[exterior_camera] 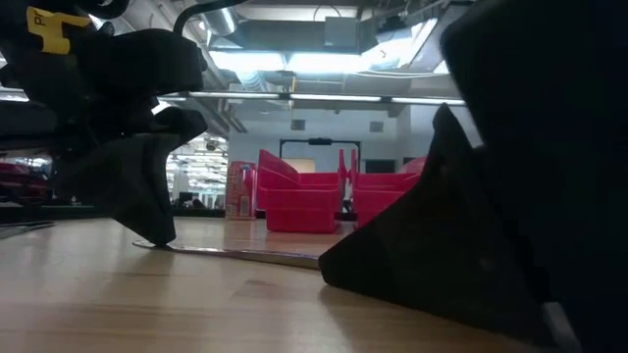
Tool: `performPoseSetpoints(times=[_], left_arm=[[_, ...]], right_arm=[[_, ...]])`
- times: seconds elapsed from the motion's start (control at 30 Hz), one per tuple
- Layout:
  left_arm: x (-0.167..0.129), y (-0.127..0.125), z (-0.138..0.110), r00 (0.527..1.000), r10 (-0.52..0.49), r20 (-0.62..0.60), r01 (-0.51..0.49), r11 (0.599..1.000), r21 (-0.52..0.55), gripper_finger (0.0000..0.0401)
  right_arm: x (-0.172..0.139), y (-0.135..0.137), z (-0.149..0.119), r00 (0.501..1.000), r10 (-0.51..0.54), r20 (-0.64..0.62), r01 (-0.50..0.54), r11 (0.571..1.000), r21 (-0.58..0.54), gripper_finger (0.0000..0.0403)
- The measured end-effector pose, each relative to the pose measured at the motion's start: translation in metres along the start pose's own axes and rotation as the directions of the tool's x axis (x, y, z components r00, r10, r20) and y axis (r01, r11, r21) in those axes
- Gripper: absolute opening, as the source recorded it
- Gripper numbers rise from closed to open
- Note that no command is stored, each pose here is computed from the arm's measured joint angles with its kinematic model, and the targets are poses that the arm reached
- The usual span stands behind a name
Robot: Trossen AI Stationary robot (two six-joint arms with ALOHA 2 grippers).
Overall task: Sort silverware
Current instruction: Put the right purple table knife into the right red bin
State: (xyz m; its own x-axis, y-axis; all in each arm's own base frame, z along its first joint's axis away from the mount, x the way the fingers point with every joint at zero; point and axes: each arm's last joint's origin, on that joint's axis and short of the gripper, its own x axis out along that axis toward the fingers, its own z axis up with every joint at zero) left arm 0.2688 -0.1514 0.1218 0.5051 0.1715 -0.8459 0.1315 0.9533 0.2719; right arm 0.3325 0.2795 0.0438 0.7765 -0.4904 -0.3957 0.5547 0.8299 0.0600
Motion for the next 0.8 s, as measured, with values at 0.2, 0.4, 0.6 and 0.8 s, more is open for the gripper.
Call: performPoseSetpoints(times=[0.2,0.4,0.6,0.8], left_arm=[[0.0,0.0,0.0,1.0,0.001,0.0,-0.001,1.0,0.002,0.0],[0.0,0.0,0.0,1.0,0.003,0.001,-0.003,1.0,0.002,0.0],[0.0,0.0,0.0,1.0,0.004,0.001,-0.004,1.0,0.004,0.0],[0.0,0.0001,0.0001,1.0,0.006,0.002,-0.006,1.0,0.008,0.0]], right_arm=[[0.0063,-0.0015,0.0028,1.0,-0.002,-0.019,0.002,1.0,-0.017,0.0261],[0.0067,-0.0017,0.0027,1.0,-0.002,-0.022,0.002,1.0,-0.016,0.0261],[0.0068,-0.0025,0.002,0.999,-0.002,-0.033,0.001,0.999,-0.036,0.0261],[0.0071,-0.0027,0.0019,0.999,-0.002,-0.036,0.0,0.999,-0.037,0.0261]])
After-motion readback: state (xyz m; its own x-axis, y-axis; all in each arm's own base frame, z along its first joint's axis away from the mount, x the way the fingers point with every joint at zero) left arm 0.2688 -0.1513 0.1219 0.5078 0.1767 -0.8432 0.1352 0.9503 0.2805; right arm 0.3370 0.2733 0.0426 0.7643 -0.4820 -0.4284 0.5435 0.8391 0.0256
